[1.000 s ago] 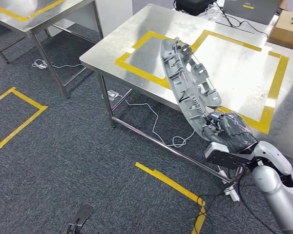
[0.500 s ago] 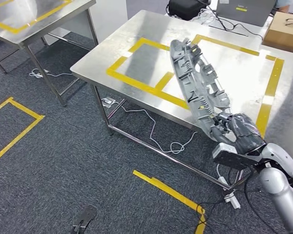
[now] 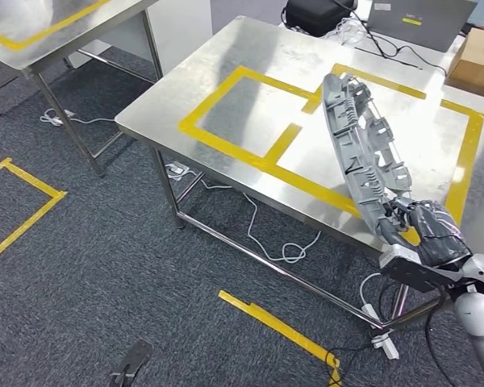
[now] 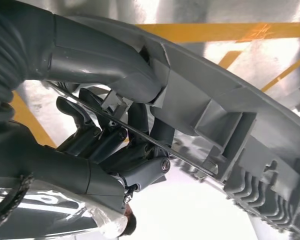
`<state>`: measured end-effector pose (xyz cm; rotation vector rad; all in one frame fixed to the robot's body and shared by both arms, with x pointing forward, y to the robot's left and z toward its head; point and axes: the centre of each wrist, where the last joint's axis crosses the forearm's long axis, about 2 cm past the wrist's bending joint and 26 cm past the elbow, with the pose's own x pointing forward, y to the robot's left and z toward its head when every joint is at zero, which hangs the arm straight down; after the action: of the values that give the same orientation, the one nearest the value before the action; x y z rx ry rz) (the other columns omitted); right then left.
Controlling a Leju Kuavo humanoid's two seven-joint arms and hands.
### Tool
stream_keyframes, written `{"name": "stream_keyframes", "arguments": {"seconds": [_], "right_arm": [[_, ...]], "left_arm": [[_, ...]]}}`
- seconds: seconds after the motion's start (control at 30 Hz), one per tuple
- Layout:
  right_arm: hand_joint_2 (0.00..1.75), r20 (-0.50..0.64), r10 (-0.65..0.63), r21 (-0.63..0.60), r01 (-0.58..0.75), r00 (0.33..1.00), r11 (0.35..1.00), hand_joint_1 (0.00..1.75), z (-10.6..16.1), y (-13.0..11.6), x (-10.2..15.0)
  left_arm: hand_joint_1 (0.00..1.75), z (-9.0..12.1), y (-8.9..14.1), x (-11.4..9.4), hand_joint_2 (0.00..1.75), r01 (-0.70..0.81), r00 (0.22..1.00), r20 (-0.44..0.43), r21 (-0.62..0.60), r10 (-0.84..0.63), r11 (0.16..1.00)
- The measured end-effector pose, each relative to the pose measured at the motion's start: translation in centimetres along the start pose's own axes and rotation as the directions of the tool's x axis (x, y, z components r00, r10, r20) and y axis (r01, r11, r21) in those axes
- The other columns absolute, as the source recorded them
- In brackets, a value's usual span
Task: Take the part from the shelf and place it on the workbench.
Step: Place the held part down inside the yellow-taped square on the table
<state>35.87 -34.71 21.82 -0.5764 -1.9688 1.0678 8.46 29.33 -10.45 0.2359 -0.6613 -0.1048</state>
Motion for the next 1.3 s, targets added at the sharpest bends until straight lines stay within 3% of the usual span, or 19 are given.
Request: {"name": "stream_keyframes", "arguments": {"seconds": [0.73, 1.3], "right_arm": [[1.75, -0.175, 0.126, 0.088, -0.112, 0.976, 0.990, 1.75, 1.1, 3.0, -3.7], [1.75, -0.402, 0.348, 0.270, -0.254, 0.847, 0.929, 1.75, -0.1, 4.1, -9.2]], "left_arm": [[0.00, -0.2, 0.1, 0.3, 1.75, -0.007, 1.000, -0.005, -0.043, 0.007, 0.999], [0.00, -0.9, 0.0, 1.7, 1.75, 0.057, 0.998, 0.030, -0.098, -0.054, 0.994]]}}
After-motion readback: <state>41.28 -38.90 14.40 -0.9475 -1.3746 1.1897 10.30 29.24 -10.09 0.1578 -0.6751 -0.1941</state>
